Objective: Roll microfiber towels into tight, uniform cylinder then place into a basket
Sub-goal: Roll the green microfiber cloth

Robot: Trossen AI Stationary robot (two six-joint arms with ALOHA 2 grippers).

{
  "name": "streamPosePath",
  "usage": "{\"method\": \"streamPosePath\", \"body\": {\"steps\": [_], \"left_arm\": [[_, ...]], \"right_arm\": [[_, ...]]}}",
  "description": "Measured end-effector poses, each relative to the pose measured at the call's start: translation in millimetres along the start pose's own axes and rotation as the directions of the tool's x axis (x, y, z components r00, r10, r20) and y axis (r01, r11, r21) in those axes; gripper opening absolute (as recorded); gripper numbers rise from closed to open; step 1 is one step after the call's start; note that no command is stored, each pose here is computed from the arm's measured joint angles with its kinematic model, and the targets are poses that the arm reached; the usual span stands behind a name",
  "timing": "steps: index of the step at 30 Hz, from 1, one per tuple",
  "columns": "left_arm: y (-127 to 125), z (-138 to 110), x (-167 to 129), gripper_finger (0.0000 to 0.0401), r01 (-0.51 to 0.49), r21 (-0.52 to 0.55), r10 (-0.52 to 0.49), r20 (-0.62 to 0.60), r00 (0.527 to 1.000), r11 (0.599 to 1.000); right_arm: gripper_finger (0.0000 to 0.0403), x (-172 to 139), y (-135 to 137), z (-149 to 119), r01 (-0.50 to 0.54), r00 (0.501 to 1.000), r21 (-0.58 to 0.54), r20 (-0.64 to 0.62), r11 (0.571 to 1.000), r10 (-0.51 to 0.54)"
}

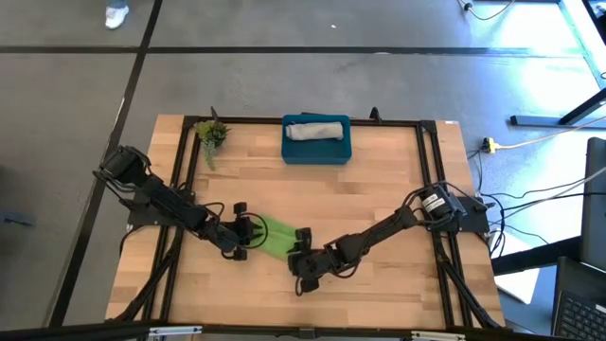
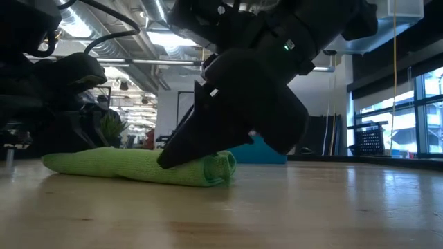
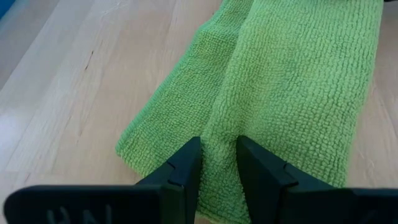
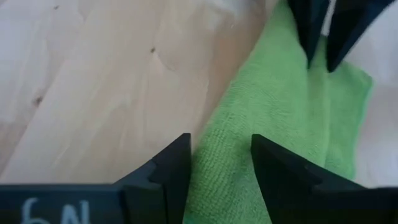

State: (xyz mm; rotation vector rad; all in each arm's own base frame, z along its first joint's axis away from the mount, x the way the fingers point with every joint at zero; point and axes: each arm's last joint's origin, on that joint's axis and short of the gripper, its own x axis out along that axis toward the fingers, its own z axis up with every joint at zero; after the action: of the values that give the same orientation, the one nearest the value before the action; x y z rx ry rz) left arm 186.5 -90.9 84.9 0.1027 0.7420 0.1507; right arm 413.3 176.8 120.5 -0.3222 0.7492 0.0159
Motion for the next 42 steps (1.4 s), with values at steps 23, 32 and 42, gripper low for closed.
{"method": "streamPosePath", "body": {"steps": [23, 32, 42], "left_arm": [[-0.1, 0.1, 0.0, 0.0096, 0.001, -0.002, -0.001, 0.002, 1.000, 1.000], [-0.1, 0.1, 0.0, 0.0096, 0.002, -0.002, -0.002, 0.002, 1.000, 1.000], [0.1, 0.9, -0.6, 0.0096, -0.006, 0.016, 0.006, 0.008, 1.000, 1.000]], "right_arm": [[0.0062, 18.6, 2.4, -22.0, 0.090, 0.992, 0.224, -0.103, 0.970, -0.068], [0.0026, 19.8, 0.3, -21.5, 0.098, 0.993, 0.254, -0.093, 0.962, -0.077], [0.0016, 24.6, -9.1, -20.3, 0.016, 0.996, 0.356, -0.092, 0.934, 0.018]]}}
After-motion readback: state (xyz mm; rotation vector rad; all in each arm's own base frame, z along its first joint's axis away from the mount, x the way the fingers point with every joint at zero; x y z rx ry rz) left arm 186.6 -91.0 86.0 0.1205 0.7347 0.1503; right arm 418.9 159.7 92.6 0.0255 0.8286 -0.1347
